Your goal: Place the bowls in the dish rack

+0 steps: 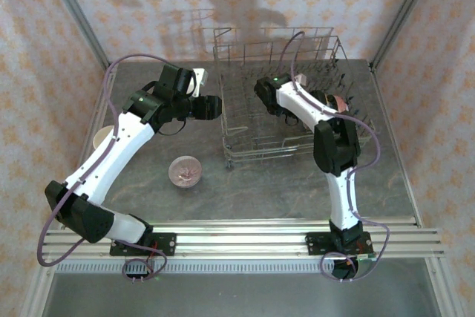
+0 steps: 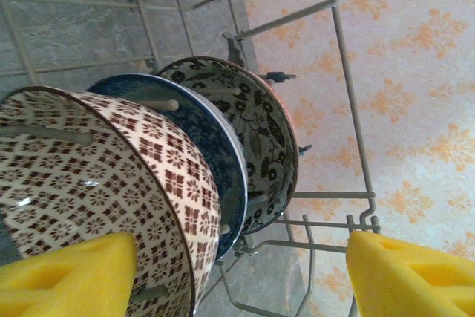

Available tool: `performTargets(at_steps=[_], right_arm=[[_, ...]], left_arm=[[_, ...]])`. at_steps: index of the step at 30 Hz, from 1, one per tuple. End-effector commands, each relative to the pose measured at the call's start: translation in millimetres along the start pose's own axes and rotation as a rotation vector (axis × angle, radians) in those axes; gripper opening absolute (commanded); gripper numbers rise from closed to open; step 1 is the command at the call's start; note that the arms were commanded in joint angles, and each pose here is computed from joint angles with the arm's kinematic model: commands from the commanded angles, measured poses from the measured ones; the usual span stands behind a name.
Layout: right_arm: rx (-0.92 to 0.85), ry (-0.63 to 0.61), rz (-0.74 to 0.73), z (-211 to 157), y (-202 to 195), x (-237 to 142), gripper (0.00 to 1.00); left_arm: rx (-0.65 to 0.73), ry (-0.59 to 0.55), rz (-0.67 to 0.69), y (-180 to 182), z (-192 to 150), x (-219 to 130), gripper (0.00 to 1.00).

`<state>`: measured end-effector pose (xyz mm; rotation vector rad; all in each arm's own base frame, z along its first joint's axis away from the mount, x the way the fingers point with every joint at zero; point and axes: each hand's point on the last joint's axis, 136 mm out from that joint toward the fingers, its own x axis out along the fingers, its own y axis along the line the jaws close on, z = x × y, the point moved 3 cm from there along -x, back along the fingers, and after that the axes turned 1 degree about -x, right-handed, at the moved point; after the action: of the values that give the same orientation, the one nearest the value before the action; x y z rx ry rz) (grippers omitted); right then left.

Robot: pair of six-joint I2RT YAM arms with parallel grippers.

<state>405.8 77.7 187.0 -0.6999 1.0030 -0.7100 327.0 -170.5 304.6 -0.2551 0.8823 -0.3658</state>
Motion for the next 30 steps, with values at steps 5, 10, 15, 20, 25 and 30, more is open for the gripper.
performTargets(at_steps=[5,10,15,20,25,30], right_arm=[[0.138,-0.073,0.154,23.1,-20.9,-29.8,0.74],[0.273,-0.147,0.254,35.4,-48.5,-52.6,0.72],[0.437,-0.249,0.432,42.8,-79.5,-81.7,0.75],[0.470,-0.276,0.527,39.1,-94.0,-97.4,0.75],[0.396,-0.234,0.657,17.4,-92.3,-110.6,0.83],[0.417,-0.266,0.851,-15.7,-95.9,-132.7,0.81]], left_arm=[[-0.020,-0.049,0.038,6.4,11.2,-21.2,0.66],[-0.040,-0.072,0.081,18.8,1.6,-43.6,0.67],[-0.088,-0.051,0.157,47.9,-30.6,-58.2,0.67],[-0.146,-0.011,0.222,73.4,-67.6,-62.3,0.68],[-0.204,0.047,0.300,95.0,-99.6,-59.6,0.71],[-0.314,0.116,0.369,122.8,-131.2,-44.3,0.76]])
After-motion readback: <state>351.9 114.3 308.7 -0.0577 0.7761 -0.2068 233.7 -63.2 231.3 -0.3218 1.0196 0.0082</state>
